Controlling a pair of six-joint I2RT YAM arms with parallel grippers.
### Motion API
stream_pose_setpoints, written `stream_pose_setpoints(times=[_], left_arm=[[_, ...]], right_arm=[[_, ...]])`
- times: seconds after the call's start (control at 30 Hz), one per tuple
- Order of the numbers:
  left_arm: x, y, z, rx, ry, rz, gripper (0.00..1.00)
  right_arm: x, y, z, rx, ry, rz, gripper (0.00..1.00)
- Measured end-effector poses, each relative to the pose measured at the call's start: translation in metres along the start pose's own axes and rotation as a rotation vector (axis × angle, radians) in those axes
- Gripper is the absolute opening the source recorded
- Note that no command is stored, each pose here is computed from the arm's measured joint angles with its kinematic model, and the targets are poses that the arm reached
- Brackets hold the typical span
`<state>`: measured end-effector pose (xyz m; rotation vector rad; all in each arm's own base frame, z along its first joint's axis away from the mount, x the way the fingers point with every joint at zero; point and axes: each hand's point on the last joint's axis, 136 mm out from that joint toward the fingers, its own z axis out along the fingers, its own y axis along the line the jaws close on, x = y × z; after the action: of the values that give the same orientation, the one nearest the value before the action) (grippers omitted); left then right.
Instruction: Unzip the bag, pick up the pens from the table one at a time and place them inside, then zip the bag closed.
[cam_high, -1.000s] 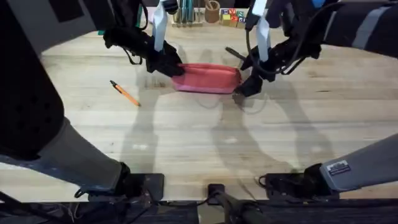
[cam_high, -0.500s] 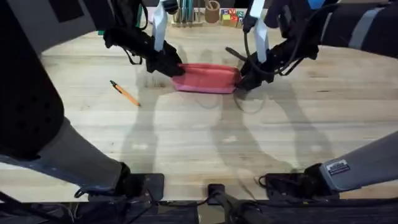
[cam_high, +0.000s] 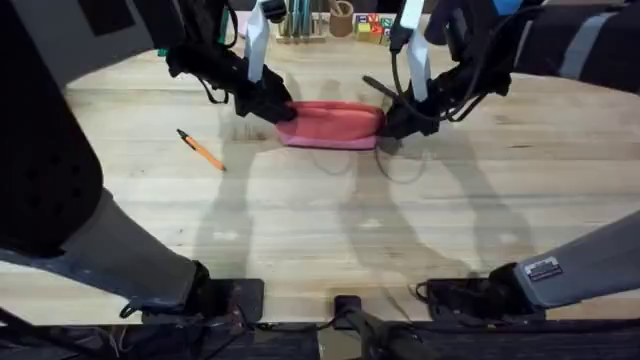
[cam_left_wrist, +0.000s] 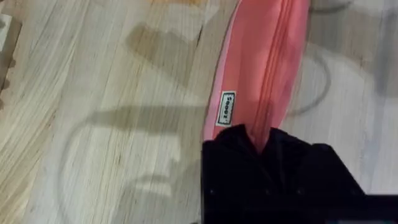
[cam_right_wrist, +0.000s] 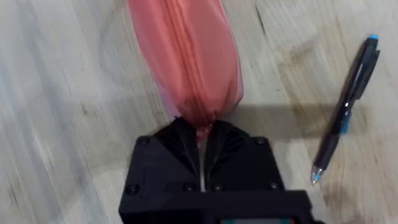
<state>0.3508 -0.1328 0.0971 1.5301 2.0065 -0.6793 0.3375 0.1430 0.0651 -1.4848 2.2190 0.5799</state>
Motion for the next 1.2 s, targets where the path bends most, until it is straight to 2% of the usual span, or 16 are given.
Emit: stream_pose_setpoints(times=[0.37, 0.77, 1.2], left_arm=[[0.000, 0.000, 0.000, 0.000, 0.000, 0.001, 0.042], [0.000, 0.000, 0.000, 0.001, 0.000, 0.000, 0.042], [0.000, 0.000, 0.000, 0.000, 0.000, 0.001, 0.042]], right_arm=[[-0.001, -0.001, -0.005, 0.017, 0.005, -0.006, 0.032], [-0.007, 0.004, -0.037, 0.087, 0.016, -0.023, 0.031], [-0.010, 0.004, -0.041, 0.093, 0.011, -0.029, 0.031]])
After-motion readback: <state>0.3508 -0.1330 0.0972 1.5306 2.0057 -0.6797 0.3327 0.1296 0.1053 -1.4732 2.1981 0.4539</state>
